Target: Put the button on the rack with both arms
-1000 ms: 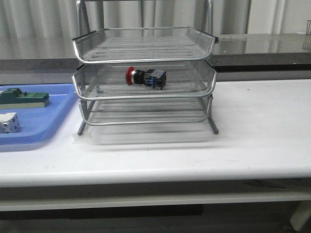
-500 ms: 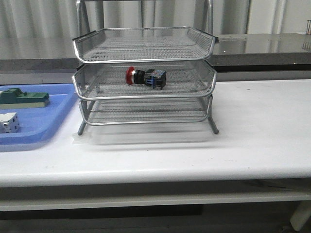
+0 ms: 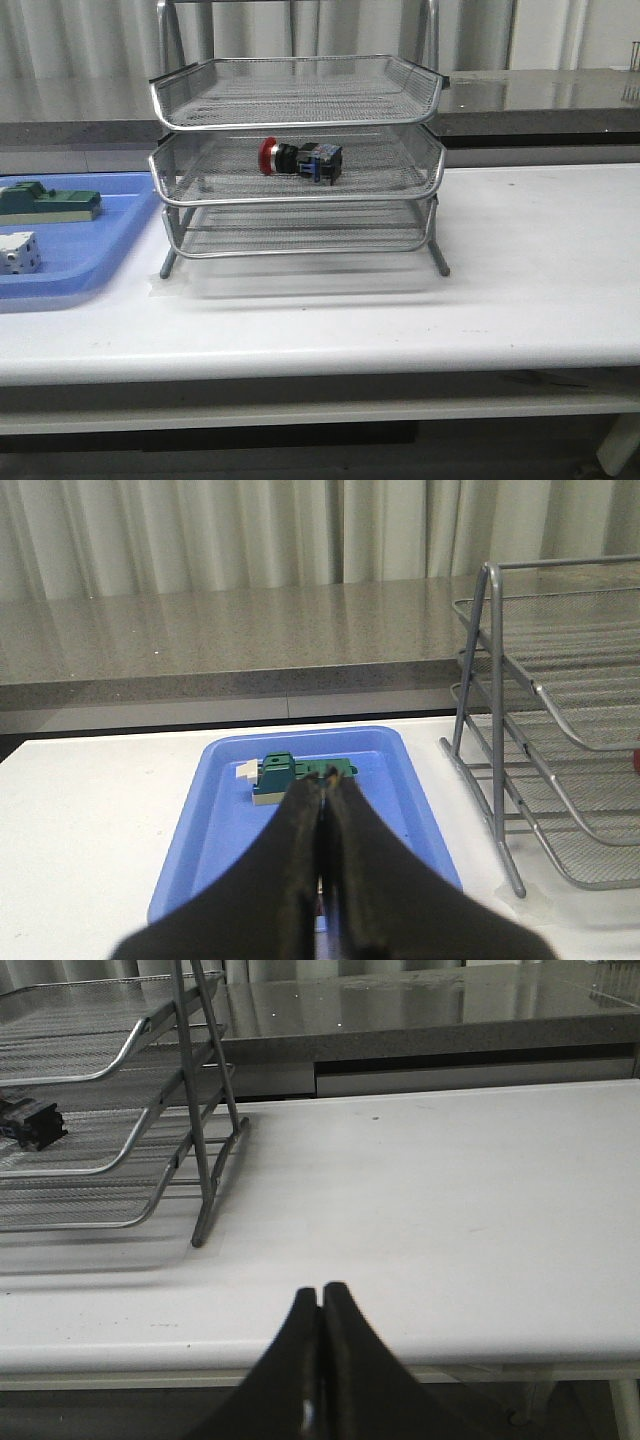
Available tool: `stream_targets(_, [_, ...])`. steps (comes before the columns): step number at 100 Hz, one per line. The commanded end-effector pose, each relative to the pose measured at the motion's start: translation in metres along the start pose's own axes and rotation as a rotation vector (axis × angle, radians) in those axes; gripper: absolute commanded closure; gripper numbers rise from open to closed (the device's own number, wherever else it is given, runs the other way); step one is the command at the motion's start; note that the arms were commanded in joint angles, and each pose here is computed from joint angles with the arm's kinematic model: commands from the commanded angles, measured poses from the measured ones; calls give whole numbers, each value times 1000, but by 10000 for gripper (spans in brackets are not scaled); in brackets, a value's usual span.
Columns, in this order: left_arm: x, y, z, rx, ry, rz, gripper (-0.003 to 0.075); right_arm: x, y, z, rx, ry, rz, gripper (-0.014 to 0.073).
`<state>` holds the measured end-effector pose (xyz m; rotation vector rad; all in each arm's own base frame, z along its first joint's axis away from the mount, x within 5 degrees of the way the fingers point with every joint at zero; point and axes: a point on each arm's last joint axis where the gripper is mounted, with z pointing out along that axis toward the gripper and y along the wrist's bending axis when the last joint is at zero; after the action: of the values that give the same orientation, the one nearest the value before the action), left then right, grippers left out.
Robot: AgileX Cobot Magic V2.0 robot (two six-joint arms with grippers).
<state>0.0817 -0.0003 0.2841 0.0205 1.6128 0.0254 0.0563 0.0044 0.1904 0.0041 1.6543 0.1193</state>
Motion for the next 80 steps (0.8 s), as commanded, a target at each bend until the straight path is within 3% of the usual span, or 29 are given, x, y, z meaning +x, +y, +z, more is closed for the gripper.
stream_targets(1, [-16,4,-1,-37,-93,-22,741,-15,1,-3,0,-128,-12,652])
stream_targets(27, [-15,4,-1,-38,-91,-12,741,-15,1,-3,0,-128,-12,652])
stream_targets(46, [-1,1,2,-13,-46,121,741,-15,1,-3,0,-128,-12,652])
stream_targets(64, [21,-2,5,26,-11,84,741,-15,1,-3,0,-128,-12,652])
stream_targets(80, [36,-5,1,45,-80,80,741,-15,1,-3,0,-128,-12,652])
